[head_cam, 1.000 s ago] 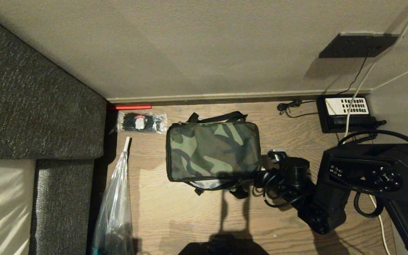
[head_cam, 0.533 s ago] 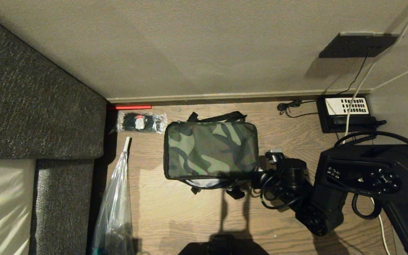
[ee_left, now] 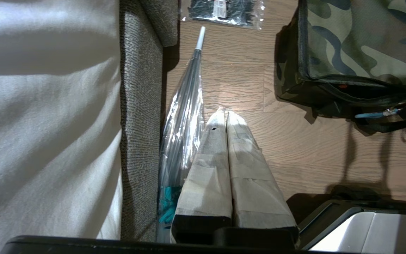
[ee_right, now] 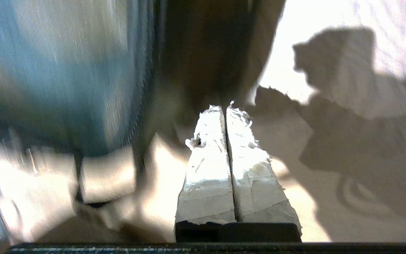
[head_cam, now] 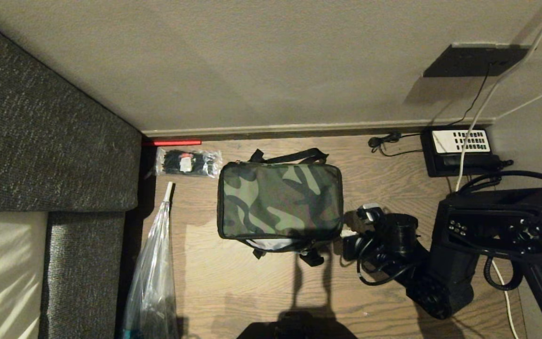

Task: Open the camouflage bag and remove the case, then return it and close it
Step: Open the top of the storage box

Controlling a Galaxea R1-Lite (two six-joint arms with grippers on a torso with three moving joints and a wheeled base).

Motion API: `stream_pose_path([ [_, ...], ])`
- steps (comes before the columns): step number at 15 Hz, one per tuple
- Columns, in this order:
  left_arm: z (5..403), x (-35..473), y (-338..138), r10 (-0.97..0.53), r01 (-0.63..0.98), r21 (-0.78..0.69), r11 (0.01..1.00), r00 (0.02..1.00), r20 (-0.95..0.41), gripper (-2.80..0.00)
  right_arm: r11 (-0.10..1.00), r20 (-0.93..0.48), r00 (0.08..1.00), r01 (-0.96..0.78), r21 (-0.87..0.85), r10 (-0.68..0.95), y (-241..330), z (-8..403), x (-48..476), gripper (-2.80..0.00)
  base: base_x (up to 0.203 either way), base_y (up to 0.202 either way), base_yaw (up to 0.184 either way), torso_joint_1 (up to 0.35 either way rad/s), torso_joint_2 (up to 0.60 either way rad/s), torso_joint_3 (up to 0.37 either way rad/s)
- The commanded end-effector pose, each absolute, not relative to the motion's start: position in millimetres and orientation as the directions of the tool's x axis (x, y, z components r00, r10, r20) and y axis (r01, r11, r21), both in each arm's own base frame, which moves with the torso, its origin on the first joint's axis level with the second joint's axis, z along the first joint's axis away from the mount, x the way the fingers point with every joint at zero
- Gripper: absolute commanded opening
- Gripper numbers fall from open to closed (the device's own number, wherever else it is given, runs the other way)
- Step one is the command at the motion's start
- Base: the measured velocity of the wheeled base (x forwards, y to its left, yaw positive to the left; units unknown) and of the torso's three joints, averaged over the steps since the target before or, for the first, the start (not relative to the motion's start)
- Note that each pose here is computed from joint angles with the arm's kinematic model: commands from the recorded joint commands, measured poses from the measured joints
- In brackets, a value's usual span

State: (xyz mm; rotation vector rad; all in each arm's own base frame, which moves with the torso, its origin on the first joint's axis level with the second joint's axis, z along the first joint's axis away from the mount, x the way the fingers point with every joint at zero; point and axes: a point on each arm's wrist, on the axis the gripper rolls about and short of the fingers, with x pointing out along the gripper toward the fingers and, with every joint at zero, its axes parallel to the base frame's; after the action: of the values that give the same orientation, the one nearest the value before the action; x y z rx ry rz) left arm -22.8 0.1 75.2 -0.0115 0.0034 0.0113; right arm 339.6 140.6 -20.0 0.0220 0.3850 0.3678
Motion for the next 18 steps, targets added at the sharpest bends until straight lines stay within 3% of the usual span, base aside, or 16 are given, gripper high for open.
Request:
stream_pose_path([
  [1, 74.3, -22.6, 0.1, 0.012, -0.012, -0.012, 1.000, 1.000, -0.006, -2.80, 0.928, -0.448, 0.824, -0.372, 0.037, 0.348, 124.6, -16.1, 316.7, -2.80, 0.000, 0.000, 0.000, 0.000, 0.00, 0.000],
  [8, 74.3, -22.6, 0.1, 0.012, -0.012, -0.012, 1.000, 1.000, -0.006, -2.80, 0.858, -0.440, 0.739, -0.475, 0.197, 0.510, 160.5, 3.0, 290.4, -2.80, 0.000, 0.000, 0.000, 0.000, 0.00, 0.000],
  [9, 74.3, -22.6, 0.1, 0.012, -0.012, -0.012, 1.000, 1.000, -0.006, -2.80, 0.840, -0.429, 0.723, -0.486, 0.240, 0.541, 173.1, 4.6, 286.5, 0.00, 0.000, 0.000, 0.000, 0.000, 0.00, 0.000],
  [18, 74.3, -22.7, 0.1, 0.012, -0.012, -0.012, 1.000, 1.000, -0.005, -2.80, 0.805, -0.370, 0.715, -0.517, 0.292, 0.594, 201.5, -17.8, 295.7, 0.00, 0.000, 0.000, 0.000, 0.000, 0.00, 0.000],
])
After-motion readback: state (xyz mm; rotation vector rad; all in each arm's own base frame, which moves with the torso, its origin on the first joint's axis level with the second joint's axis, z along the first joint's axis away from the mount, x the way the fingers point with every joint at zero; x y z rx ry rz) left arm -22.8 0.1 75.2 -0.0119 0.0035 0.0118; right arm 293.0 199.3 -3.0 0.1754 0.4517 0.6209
